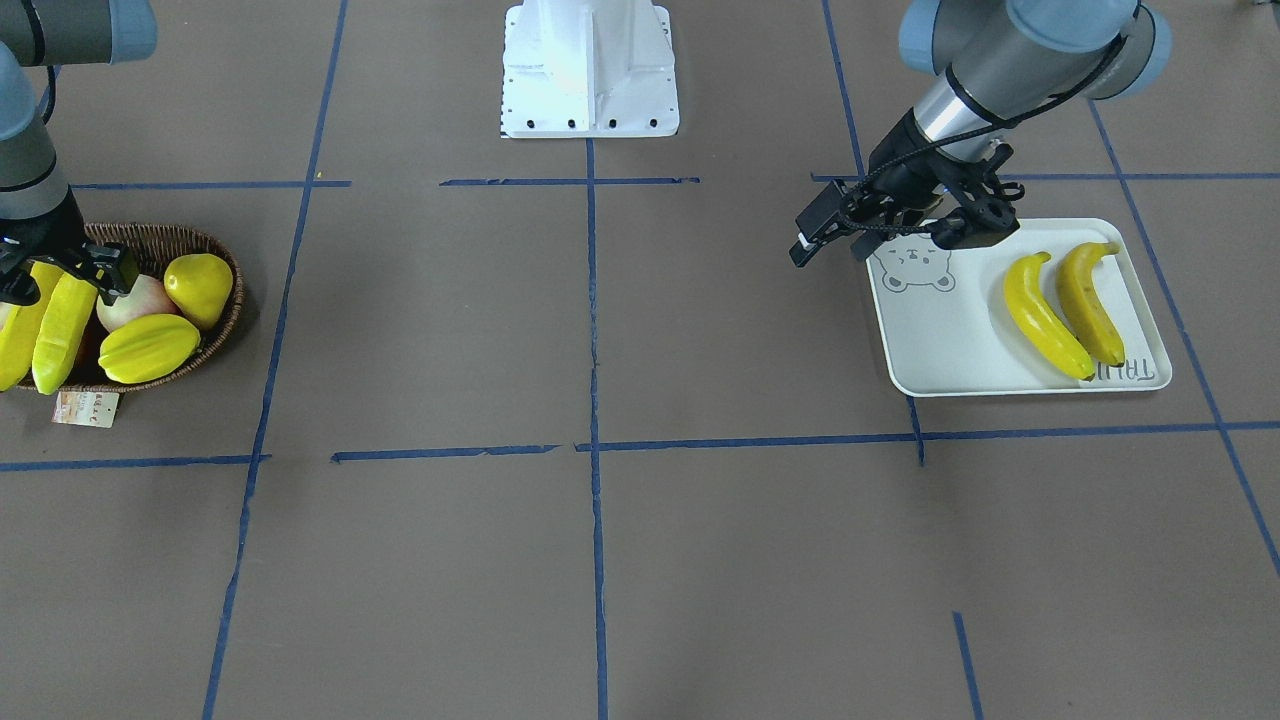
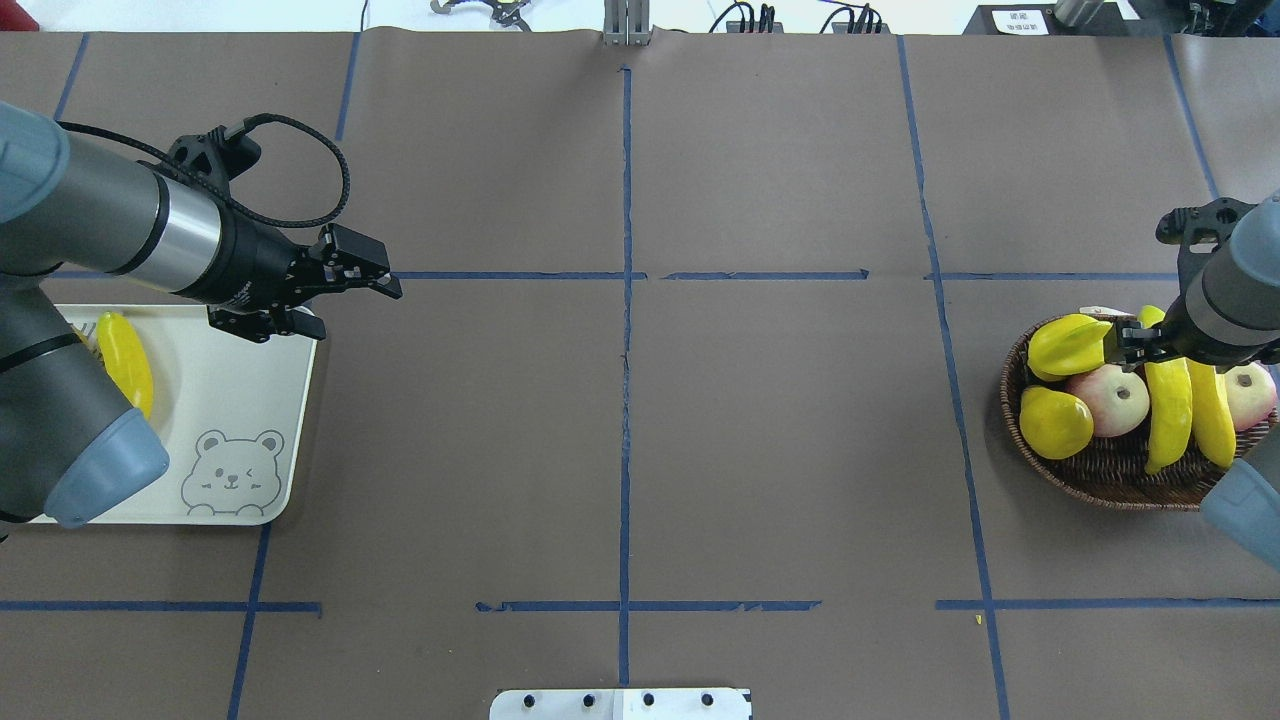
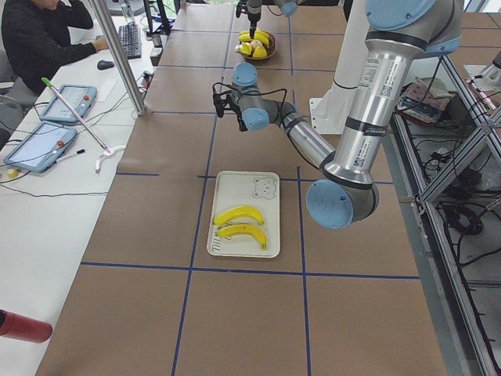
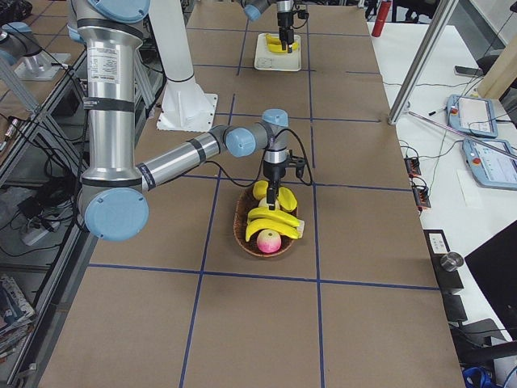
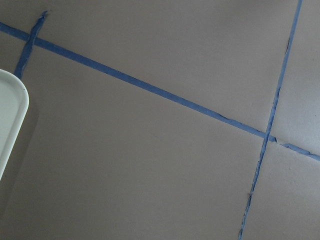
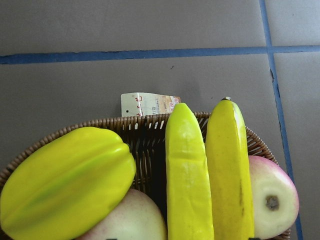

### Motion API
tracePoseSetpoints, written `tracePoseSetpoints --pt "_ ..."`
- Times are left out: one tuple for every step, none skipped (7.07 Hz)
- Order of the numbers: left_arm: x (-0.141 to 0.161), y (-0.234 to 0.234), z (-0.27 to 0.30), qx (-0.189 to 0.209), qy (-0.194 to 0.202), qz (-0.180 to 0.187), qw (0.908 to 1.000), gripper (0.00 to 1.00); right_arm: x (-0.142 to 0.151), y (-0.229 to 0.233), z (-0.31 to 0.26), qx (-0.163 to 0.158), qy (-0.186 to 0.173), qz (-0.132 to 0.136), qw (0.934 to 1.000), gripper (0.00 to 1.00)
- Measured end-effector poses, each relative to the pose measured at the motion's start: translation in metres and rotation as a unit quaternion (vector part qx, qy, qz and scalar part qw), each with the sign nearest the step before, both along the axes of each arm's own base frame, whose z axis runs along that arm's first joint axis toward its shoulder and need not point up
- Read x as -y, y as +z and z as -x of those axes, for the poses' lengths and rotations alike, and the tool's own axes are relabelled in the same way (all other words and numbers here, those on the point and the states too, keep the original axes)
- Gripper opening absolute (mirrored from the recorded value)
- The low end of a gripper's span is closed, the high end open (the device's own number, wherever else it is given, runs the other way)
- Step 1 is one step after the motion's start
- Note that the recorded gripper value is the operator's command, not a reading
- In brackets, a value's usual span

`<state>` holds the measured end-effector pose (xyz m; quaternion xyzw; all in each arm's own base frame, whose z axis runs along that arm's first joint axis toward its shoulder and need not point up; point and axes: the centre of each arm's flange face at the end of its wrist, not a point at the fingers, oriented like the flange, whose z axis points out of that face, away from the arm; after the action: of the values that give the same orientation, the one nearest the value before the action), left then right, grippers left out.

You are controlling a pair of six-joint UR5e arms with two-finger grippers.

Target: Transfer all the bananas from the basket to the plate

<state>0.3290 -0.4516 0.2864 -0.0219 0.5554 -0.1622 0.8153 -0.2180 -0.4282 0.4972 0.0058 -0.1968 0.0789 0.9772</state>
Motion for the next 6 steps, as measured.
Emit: tracePoseSetpoints --pt "-0.002 0.000 -0.005 0.002 0.000 -0.002 1.0000 0.99 -0.002 0.003 -0.001 -0.002 -0.005 0.001 1.0000 0.73" --pt "-0.005 0.000 -0.009 0.004 -0.001 -0.004 1.0000 0.99 -0.003 0.005 -0.003 -0.002 -0.012 0.000 0.9999 0.73" --pt "-0.006 0.000 -0.012 0.006 -0.002 -0.006 1.0000 0.99 -0.005 0.008 -0.004 -0.004 -0.022 0.000 0.9997 0.73" --pt "-0.007 0.001 -0.014 0.007 -0.003 -0.007 1.0000 0.99 -0.007 0.012 -0.006 -0.006 -0.032 -0.001 0.9995 0.73" --pt "-0.007 0.001 -0.014 0.007 -0.003 -0.007 0.9999 0.99 -0.008 0.013 -0.006 -0.007 -0.039 -0.002 0.9992 0.73" --pt "-0.007 0.001 -0.014 0.007 -0.003 -0.007 0.9999 0.99 -0.009 0.013 -0.006 -0.006 -0.043 -0.002 0.9991 0.72"
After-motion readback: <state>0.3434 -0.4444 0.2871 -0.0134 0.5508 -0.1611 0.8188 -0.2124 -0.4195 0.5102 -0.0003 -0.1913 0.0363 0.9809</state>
